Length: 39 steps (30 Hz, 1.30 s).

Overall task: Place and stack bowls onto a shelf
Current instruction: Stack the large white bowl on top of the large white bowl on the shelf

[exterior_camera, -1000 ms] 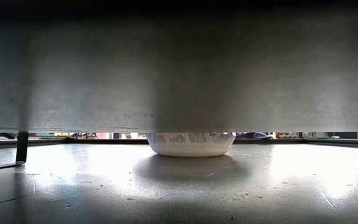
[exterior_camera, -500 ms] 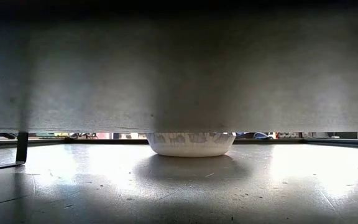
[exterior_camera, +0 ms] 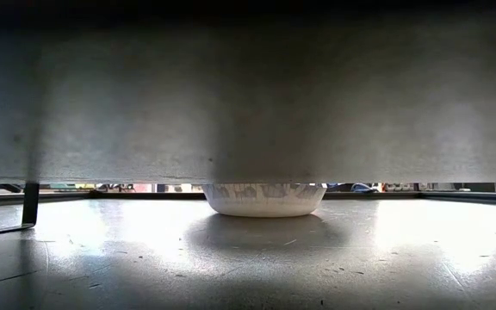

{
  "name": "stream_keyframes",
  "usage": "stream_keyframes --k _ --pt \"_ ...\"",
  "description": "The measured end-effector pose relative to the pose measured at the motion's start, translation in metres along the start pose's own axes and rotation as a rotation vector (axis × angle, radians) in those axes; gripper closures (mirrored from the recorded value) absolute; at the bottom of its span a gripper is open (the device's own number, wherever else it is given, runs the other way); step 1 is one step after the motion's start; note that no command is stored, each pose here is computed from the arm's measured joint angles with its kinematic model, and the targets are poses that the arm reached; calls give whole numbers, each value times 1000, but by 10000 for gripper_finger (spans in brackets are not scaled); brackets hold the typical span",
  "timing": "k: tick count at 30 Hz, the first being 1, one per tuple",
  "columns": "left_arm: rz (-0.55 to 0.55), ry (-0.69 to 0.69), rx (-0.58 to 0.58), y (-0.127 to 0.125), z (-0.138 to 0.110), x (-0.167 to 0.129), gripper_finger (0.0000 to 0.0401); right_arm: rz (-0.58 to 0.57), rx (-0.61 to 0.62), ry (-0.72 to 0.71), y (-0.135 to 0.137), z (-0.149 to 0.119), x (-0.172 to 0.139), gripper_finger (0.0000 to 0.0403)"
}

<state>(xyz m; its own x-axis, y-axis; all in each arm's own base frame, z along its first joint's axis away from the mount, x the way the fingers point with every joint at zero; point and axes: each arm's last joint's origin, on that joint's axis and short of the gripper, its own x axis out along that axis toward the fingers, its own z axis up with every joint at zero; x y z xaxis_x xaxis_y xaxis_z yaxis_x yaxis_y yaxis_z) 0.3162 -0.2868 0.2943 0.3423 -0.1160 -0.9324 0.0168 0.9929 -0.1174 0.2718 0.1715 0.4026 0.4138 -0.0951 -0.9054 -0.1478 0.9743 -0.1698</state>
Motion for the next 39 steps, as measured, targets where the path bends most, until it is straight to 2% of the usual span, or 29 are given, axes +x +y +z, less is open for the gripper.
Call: stream_keyframes --k 8,13,16,22,27,35,39 --pt "187 -28 22 11 -1 -24 250 0 -7 0 0 0 0 278" --pt "328 -43 -22 21 -6 -42 251 0 -31 0 0 0 0 278" --pt "370 -87 -61 21 -11 -47 251 -1 -51 -1 0 0 0 278" --pt "458 -158 -176 35 -49 -61 251 -4 -35 8 0 -1 2 278" --pt "457 -156 -260 57 -79 -75 251 -9 -13 19 1 -2 5 278" --pt "350 -60 -556 109 -135 -105 251 -91 -13 17 0 -2 13 278" --pt "279 34 -682 124 -162 -94 251 -97 -19 33 2 -4 18 278"
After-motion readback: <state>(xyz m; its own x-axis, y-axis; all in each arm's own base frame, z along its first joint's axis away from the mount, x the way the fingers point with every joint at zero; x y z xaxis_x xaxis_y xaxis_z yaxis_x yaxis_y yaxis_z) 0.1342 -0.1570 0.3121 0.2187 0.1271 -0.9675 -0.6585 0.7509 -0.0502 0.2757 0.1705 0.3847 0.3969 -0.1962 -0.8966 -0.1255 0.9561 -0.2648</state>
